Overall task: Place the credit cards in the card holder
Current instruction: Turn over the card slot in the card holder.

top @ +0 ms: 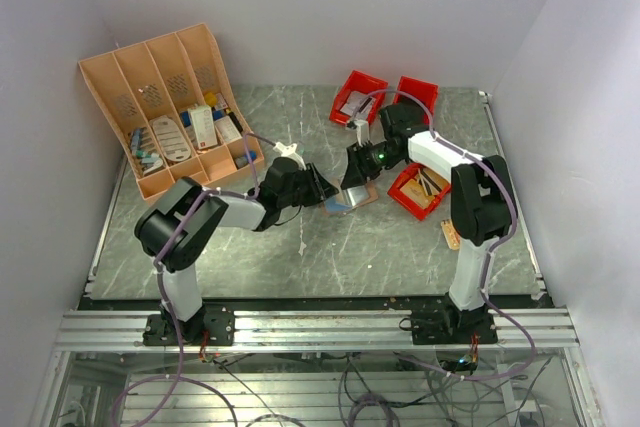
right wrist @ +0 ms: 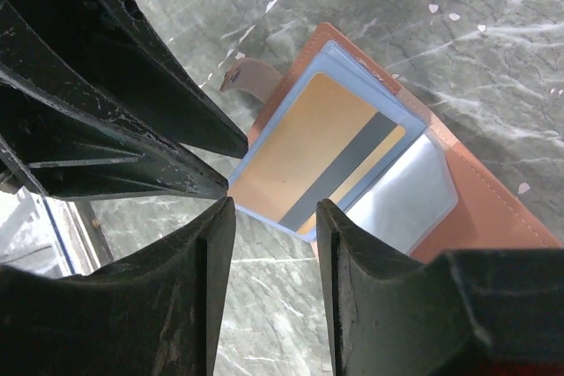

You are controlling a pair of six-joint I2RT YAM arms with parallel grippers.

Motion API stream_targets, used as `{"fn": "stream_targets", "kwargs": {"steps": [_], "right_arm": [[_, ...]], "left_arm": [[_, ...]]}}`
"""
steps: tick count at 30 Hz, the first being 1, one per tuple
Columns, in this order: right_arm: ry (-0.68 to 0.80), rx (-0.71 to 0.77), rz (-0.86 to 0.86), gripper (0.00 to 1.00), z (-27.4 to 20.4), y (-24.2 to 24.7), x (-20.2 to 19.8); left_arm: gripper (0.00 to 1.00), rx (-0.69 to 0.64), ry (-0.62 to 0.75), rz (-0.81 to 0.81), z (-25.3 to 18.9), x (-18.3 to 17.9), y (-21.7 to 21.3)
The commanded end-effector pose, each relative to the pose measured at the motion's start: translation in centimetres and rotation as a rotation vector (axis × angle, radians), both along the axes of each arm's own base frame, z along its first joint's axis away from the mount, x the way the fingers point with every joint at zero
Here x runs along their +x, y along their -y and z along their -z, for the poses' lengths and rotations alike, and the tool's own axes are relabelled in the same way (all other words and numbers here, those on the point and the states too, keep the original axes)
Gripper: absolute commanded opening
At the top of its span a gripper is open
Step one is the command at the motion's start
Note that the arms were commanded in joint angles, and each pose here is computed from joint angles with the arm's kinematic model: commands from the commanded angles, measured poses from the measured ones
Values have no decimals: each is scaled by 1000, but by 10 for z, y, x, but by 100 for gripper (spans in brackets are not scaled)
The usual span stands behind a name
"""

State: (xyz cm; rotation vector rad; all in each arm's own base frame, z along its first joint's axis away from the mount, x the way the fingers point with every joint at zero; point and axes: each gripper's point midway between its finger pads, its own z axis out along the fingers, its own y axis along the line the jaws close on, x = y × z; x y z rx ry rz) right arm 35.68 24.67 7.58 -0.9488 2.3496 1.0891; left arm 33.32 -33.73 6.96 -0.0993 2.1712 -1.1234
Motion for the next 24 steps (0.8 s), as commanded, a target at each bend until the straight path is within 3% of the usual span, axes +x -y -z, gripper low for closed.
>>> {"fn": "stream_targets", "kwargs": {"steps": [1, 11, 24], "right_arm": [[-42, 81, 32, 44, -9, 5, 2], [-161, 158, 103, 60, -5, 7, 3], [-229, 155, 150, 61, 12, 10, 7]], "left_arm": [[42, -86, 83, 45, -27, 9, 17], [45, -142, 110, 115, -29, 5, 36], [46, -167, 140, 170, -34, 2, 50]]}}
